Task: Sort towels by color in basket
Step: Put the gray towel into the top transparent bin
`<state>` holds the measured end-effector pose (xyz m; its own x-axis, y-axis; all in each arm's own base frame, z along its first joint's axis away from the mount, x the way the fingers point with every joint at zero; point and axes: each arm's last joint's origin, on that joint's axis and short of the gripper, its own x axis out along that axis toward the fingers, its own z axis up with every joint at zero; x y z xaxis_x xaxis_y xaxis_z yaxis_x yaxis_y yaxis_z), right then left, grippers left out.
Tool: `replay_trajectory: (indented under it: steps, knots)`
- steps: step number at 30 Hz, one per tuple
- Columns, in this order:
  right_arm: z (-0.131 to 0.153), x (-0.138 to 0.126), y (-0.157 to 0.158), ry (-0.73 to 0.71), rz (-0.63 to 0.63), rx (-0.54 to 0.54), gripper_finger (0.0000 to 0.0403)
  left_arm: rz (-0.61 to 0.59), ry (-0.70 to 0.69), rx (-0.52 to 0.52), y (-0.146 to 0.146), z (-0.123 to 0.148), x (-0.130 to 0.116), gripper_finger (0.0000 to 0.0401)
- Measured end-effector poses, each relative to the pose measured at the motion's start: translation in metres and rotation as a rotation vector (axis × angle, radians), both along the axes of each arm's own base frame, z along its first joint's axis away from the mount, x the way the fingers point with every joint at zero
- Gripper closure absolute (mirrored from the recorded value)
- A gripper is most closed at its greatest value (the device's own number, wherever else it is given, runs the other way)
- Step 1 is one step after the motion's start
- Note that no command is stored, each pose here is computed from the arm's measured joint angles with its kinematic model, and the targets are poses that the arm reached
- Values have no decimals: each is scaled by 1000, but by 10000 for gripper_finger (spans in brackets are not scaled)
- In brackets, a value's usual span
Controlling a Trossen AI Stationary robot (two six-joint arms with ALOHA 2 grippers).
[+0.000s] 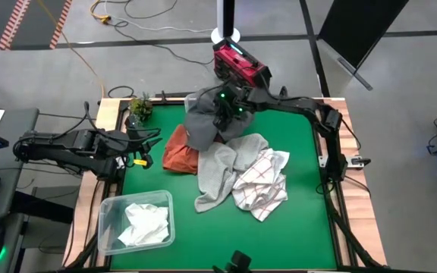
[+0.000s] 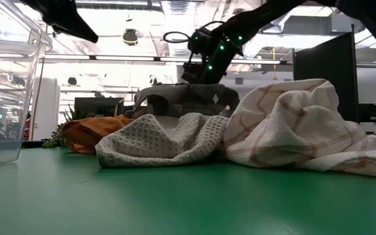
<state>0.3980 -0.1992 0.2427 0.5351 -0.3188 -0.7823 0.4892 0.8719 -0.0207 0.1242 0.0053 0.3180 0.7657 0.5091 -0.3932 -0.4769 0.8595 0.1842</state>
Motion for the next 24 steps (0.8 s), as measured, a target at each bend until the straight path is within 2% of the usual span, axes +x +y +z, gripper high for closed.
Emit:
replay_trajectory:
  steps: [10,13,16,20,24]
  knots:
    - [88,6,12,-66,77,-77,228,-10,13,23,0,0,0,335]
    - [93,7,21,-40,130,-96,228,-7,10,18,0,0,0,335]
    - [90,2,33,76,173,-80,228,-2,-6,8,0,1,1,335]
    - [91,-8,52,243,136,-103,228,-7,-28,19,-1,3,10,335]
    - [97,-12,72,287,99,-166,229,-31,-32,69,-3,2,32,335]
